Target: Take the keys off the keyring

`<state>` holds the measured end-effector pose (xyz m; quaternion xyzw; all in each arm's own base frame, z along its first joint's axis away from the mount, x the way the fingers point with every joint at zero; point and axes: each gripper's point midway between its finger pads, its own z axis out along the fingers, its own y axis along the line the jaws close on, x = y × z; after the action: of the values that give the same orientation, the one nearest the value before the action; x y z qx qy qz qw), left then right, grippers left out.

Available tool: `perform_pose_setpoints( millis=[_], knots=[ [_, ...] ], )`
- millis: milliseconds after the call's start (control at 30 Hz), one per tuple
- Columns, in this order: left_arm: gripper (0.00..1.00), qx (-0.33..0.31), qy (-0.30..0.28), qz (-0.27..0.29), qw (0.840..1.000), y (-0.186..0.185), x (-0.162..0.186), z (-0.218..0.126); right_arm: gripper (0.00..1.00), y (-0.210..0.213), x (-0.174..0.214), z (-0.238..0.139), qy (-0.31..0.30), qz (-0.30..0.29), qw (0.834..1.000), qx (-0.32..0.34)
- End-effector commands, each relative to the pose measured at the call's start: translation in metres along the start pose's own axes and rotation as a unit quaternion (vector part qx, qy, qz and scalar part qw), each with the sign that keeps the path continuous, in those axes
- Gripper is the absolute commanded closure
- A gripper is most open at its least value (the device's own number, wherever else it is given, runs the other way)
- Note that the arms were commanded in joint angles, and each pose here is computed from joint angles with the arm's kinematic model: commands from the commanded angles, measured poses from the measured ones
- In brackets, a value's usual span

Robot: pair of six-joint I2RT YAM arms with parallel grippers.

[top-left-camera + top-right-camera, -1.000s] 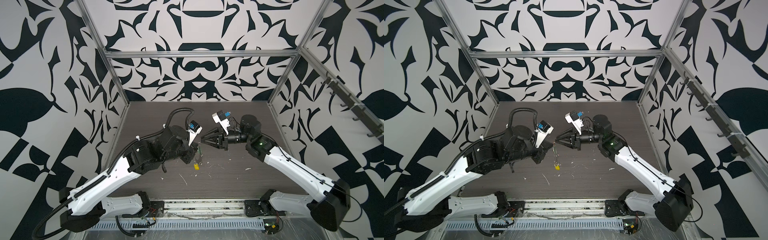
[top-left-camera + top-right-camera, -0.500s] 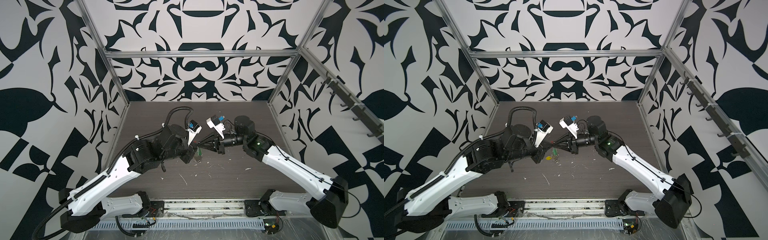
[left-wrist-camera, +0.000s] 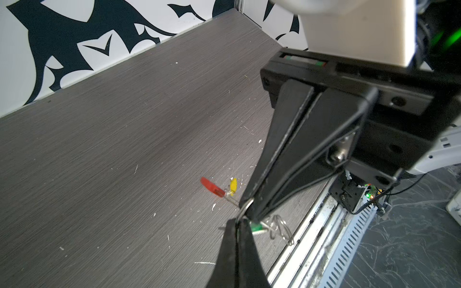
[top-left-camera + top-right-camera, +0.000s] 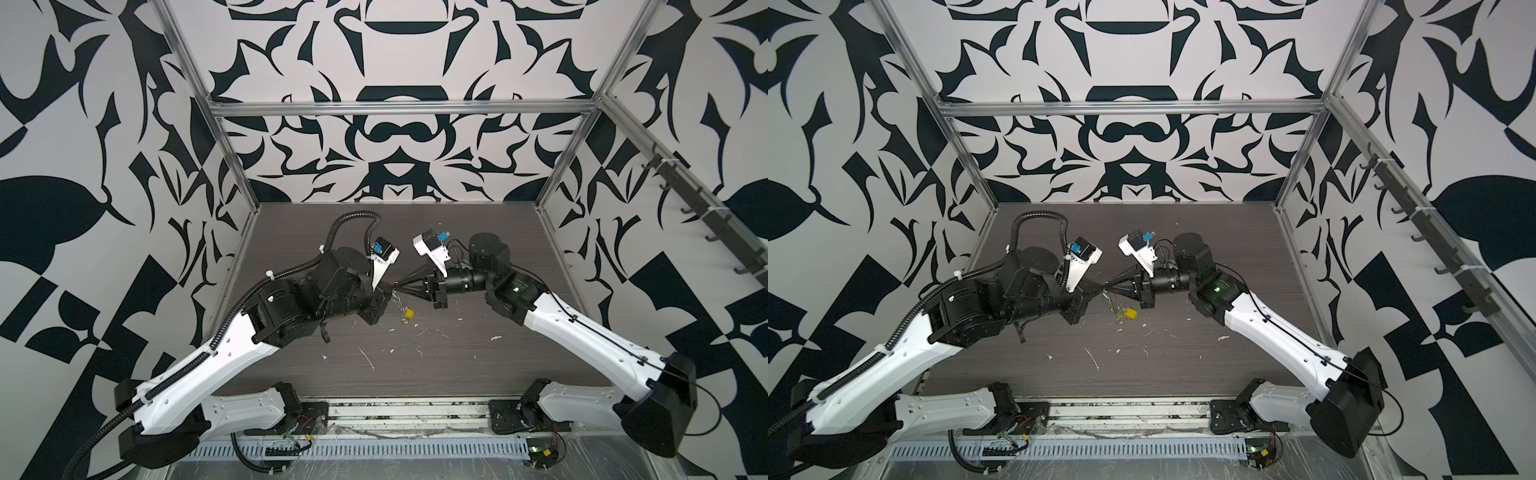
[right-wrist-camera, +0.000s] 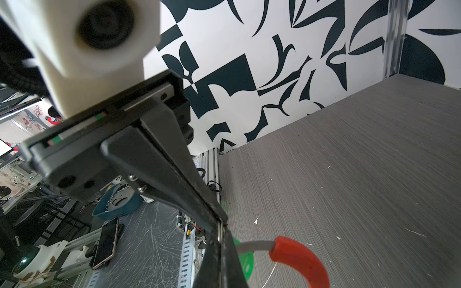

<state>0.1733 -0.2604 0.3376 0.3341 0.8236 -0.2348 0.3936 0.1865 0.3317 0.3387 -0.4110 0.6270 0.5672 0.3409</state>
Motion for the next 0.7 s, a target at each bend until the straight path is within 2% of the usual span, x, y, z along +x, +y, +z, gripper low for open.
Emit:
perform_pose_setpoints(
  millis=[0, 433, 667],
  knots=[
    [1.0, -0.003, -0.024, -0.012, 1.0, 0.003, -0.006, -0.011, 1.0, 0.015, -0.026, -0.007, -0.051, -0.031, 0.998, -0.005],
    [1.0, 0.003, -0.148, -0.048, 0.988, 0.011, -0.022, -0.03, 1.0, 0.017, -0.045, -0.01, -0.116, -0.023, 0.993, -0.016],
    [1.0, 0.014, -0.191, -0.063, 0.98, 0.013, -0.022, -0.037, 1.0, 0.018, -0.05, -0.012, -0.134, -0.022, 0.991, -0.017]
  ],
)
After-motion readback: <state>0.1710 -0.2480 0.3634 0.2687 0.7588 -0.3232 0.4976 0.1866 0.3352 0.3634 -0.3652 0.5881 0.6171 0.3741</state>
